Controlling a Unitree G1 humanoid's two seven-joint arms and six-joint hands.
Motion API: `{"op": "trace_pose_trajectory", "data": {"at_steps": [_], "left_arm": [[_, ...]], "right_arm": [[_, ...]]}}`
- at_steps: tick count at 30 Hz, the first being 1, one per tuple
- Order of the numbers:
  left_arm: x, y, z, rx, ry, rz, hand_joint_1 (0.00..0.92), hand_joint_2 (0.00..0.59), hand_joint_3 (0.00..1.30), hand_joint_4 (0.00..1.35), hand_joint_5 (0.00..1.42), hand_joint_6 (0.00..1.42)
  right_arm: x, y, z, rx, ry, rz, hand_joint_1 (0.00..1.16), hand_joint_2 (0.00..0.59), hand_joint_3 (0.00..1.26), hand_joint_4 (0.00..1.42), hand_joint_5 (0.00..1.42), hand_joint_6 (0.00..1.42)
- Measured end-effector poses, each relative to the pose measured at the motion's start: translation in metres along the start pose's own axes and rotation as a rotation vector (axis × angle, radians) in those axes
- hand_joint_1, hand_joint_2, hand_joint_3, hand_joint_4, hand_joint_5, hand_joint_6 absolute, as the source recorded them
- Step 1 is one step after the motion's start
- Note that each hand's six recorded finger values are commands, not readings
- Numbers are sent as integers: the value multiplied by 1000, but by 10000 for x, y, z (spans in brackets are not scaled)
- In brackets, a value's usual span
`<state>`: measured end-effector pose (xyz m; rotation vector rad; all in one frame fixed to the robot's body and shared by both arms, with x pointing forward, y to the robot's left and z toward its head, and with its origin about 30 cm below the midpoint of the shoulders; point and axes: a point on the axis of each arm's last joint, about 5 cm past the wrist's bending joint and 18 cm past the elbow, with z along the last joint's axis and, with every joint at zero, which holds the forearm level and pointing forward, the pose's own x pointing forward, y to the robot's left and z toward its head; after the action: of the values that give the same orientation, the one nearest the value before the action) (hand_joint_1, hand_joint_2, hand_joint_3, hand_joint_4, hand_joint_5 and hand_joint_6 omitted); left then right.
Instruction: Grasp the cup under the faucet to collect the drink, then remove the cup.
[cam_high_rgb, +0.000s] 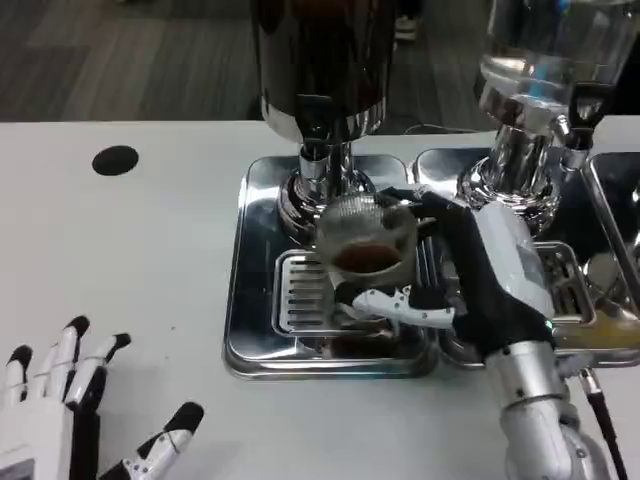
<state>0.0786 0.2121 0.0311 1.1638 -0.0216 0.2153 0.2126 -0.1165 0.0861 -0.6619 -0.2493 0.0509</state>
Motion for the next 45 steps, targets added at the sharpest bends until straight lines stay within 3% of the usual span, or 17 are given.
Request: {"op": "trace_pose_trajectory", "data": {"at_steps": [12,15,22,31,45], "left_arm": [[151,-46,118,-10,-73,-17,0,149,251,0,114,0],[163,-54,127,-12,-78,-18,0,149,251,0,114,0],[140,-108,125,-12,-77,-52,0,149,250,0,114,0],[159,-127,145,-14,-84,-56,0,148,247,0,114,0],[165,-172,195,-16,-91,-71,0,147,239,0,114,0]], "right_arm": [[-360,-137,-44,-5,81,-60,857,169,698,751,636,351],[-458,-127,-77,-18,106,-47,857,169,694,751,636,350],[-633,-122,-79,-23,138,-39,857,170,691,746,636,348],[-881,-106,-62,1,154,-25,859,176,690,734,627,347],[-1083,-118,-76,-3,144,-21,839,190,683,734,618,337]]}}
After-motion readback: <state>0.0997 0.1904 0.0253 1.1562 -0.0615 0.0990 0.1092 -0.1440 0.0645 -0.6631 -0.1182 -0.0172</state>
